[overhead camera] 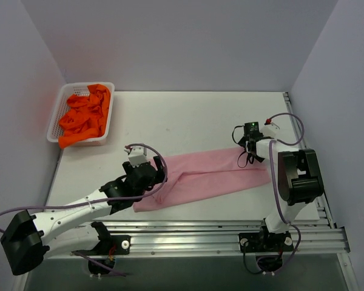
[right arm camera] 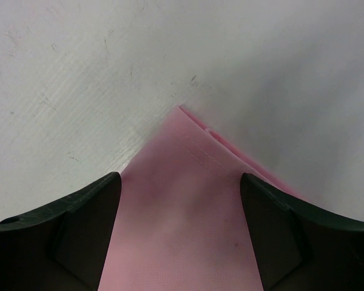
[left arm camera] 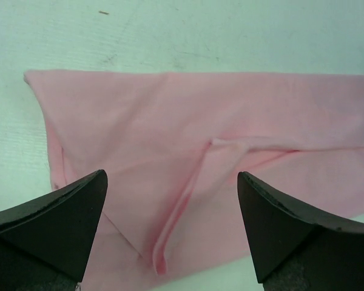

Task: Fold and stack the t-shirts
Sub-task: Fold the other side of the tshirt into a rectangle

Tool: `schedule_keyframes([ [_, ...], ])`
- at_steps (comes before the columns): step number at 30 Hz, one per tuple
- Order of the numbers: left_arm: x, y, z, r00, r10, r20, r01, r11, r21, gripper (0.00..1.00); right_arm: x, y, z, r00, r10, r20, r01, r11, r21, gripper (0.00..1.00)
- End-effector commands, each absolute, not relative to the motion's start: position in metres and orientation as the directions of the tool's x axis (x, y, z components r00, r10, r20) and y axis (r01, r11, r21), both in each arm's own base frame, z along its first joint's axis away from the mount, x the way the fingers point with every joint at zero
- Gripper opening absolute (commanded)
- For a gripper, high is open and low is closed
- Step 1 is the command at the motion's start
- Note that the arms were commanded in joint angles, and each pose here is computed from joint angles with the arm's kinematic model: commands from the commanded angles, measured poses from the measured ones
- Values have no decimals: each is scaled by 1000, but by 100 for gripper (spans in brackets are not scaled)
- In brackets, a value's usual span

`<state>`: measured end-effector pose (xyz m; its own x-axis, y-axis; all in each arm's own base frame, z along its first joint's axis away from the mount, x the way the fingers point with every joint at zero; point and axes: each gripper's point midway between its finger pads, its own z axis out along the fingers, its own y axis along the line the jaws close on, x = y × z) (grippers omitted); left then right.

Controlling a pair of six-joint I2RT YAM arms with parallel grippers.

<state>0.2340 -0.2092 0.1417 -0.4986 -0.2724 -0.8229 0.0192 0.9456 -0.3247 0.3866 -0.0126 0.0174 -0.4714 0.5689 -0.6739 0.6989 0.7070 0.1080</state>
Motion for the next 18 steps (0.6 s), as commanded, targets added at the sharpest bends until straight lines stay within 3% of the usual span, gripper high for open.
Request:
schedule_keyframes([
  [1,254,-217,128,-535,-260,-804,134,914,-384,98,399,-13,24,-445,567,-693,705,699,120,75],
  [9,277,-251,109,-570,-309,-761,239,824,-514,100,398,-14,24,-449,561,-695,705,701,111,75],
  [10,276,-256,104,-587,-299,-752,257,812,-524,94,397,-15,23,-451,559,-696,706,701,105,75],
  [18,273,-267,92,-620,-296,-726,280,782,-558,92,396,-17,22,-451,559,-696,709,698,101,75],
])
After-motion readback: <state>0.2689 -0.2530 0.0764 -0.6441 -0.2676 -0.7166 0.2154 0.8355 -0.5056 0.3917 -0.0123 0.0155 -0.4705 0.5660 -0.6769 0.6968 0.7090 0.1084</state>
